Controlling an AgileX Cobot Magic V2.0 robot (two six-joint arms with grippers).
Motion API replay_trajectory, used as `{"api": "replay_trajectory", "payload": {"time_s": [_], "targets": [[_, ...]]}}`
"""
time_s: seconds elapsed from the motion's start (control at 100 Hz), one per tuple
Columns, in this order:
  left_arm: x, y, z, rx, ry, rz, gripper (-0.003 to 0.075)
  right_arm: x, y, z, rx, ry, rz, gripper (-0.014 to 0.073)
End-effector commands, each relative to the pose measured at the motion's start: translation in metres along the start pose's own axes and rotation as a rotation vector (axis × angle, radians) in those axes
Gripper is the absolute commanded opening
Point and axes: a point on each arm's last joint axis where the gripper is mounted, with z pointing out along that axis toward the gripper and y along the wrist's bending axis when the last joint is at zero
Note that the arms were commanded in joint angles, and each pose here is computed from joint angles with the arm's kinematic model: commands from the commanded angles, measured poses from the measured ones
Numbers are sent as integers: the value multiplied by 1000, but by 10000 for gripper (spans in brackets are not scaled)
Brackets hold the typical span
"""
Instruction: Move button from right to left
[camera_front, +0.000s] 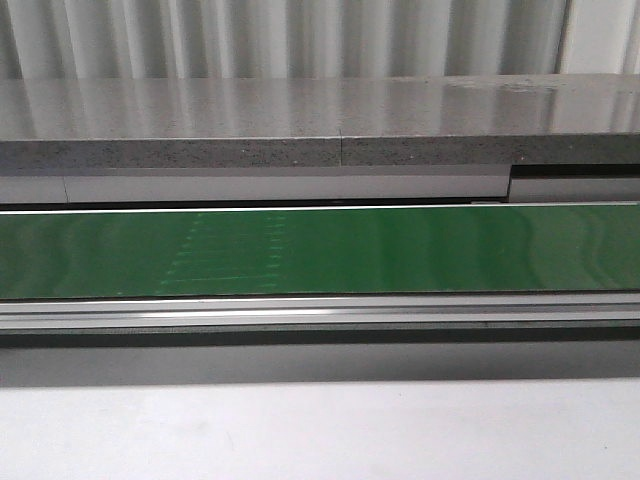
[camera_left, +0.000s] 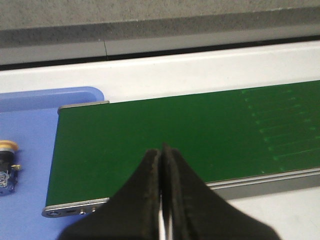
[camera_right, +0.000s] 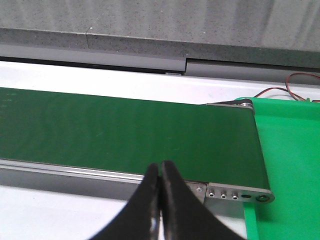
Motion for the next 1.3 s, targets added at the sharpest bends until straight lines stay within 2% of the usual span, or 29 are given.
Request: {"api": "replay_trajectory", "payload": {"time_s": [0.0,0.22,0.47,0.56,0.68,0.8,1.111,1.131,1.171,1.291], "targets": [[-9,-2,-16,2,-149,-14,-20,-14,0,-3,6,-96,-5,-68],[4,-2,-39,-23,-154,37,-20,-14,0,-3,6,-96,-5,-68],[17,-2,-53,-51,-249,62,-20,-14,0,-3,6,-96,-5,-68],[26,-2,-46,-59,-293,60,-20,-14,0,-3,6,-96,-5,-68],[40,0,-36,-89,-431,36,-20,-14,0,-3,6,-96,-5,-68],[62,2,-23,-106,-510,16,-20,-14,0,-3,6,-96,-5,-68],[129,1,9,-99,-548,-30,-20,-14,0,-3,6,-97,-5,-68],[131,1,11,-99,-557,-30,-20,-14,0,-3,6,-94,-5,-68],[134,1,12,-100,-495,-29,-20,-14,0,-3,5,-92,-5,-68],[134,1,12,-105,-504,-11,-20,-14,0,-3,5,-90,-5,-68]]}}
